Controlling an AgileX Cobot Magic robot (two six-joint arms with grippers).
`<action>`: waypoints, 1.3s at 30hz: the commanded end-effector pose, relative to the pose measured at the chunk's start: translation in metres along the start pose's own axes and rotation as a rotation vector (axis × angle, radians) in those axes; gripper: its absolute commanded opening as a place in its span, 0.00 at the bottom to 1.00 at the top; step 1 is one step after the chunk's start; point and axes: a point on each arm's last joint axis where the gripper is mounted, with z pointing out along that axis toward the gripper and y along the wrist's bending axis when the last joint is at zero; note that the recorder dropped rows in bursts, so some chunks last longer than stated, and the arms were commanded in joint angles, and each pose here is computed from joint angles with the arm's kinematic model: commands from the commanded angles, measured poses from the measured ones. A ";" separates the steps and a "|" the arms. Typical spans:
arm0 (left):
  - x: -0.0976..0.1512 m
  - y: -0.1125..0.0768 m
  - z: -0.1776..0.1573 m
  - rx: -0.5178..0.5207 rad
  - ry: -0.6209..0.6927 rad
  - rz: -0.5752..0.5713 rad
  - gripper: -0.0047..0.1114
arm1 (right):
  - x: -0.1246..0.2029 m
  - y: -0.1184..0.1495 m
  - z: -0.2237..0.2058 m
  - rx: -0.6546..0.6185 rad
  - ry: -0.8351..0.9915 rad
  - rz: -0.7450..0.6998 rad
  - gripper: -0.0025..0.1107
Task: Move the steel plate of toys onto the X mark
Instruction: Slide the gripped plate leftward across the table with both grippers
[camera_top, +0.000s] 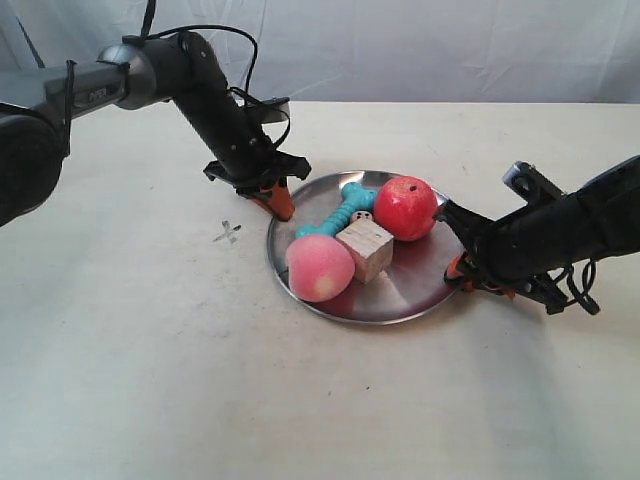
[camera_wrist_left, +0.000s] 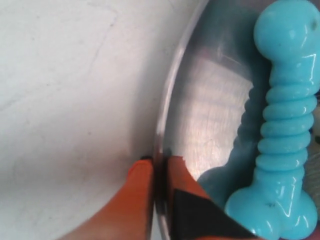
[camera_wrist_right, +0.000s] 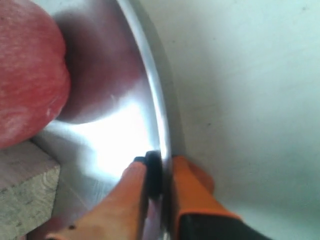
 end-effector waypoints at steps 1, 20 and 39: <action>0.007 -0.018 0.011 0.016 0.072 0.050 0.04 | 0.019 0.010 0.009 -0.072 0.168 -0.019 0.01; 0.004 -0.034 -0.041 -0.120 0.014 0.121 0.04 | 0.016 0.032 -0.012 -0.207 0.239 -0.053 0.01; 0.022 -0.038 -0.071 -0.239 0.039 0.133 0.04 | -0.007 0.065 -0.022 -0.283 0.277 -0.140 0.01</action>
